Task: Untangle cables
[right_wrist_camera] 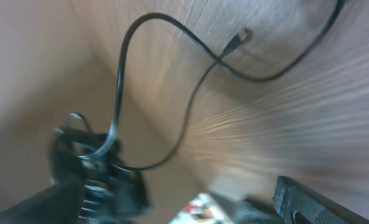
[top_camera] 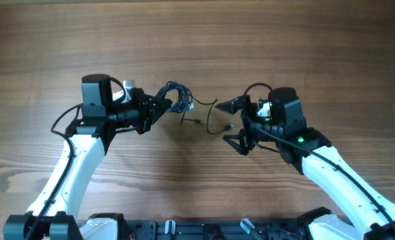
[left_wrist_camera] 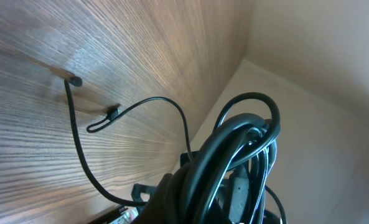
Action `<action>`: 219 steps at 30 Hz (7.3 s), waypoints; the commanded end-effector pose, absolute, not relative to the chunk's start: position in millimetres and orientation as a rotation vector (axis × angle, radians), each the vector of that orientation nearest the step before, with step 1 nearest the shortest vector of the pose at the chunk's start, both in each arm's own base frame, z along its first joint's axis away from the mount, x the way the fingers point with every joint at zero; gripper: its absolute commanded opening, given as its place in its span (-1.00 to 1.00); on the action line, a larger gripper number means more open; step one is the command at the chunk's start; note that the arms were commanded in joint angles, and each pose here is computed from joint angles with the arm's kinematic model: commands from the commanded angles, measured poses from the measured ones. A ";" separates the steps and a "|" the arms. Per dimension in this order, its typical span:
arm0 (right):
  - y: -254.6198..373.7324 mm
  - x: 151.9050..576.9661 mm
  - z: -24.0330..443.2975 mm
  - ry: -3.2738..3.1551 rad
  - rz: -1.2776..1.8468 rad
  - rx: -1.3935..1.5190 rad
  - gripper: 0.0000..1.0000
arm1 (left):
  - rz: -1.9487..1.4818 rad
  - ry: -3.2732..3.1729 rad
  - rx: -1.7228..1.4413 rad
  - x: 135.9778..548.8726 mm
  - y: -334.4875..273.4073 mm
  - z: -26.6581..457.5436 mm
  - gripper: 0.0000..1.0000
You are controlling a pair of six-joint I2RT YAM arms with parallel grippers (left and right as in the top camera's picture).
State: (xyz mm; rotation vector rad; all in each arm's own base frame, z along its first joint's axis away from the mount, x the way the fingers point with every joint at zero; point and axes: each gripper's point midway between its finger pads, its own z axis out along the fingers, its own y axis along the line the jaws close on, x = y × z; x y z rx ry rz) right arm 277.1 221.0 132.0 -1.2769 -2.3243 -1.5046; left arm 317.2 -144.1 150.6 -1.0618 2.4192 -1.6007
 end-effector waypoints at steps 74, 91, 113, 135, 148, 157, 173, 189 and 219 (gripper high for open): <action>262.8 317.3 138.6 -3.072 -1.914 -0.161 -0.91 | -1.118 2.526 -0.966 307.6 -183.7 114.7 -0.19; 268.4 309.6 146.5 -3.103 -1.975 0.187 -0.64 | -1.112 2.517 -0.703 318.1 -205.5 113.2 -0.92; 234.9 316.1 115.1 -3.048 -1.767 -0.263 0.20 | -0.789 2.435 0.477 289.2 -194.3 118.4 -0.92; 217.8 303.2 78.5 -3.109 -1.477 -0.383 0.58 | -0.652 2.811 -0.874 265.4 -195.6 26.7 0.10; 214.7 290.6 67.6 -3.068 -1.397 -0.410 0.58 | -0.584 2.802 -0.690 272.9 -203.6 13.7 -0.25; 220.4 280.1 70.0 -3.036 -1.437 -0.260 0.61 | -0.512 2.775 -0.702 278.0 -196.3 8.9 -0.92; 292.1 262.0 122.7 -3.050 -1.828 0.749 0.28 | -0.950 2.300 -1.058 312.7 -158.6 149.3 -0.92; 307.0 272.1 119.7 -3.293 -1.686 0.796 -0.91 | -1.085 2.341 -1.100 304.2 -174.4 152.6 -0.92; 263.6 306.7 133.3 -3.446 -1.634 0.296 0.04 | -1.154 2.399 -0.624 287.4 -225.2 171.2 -0.92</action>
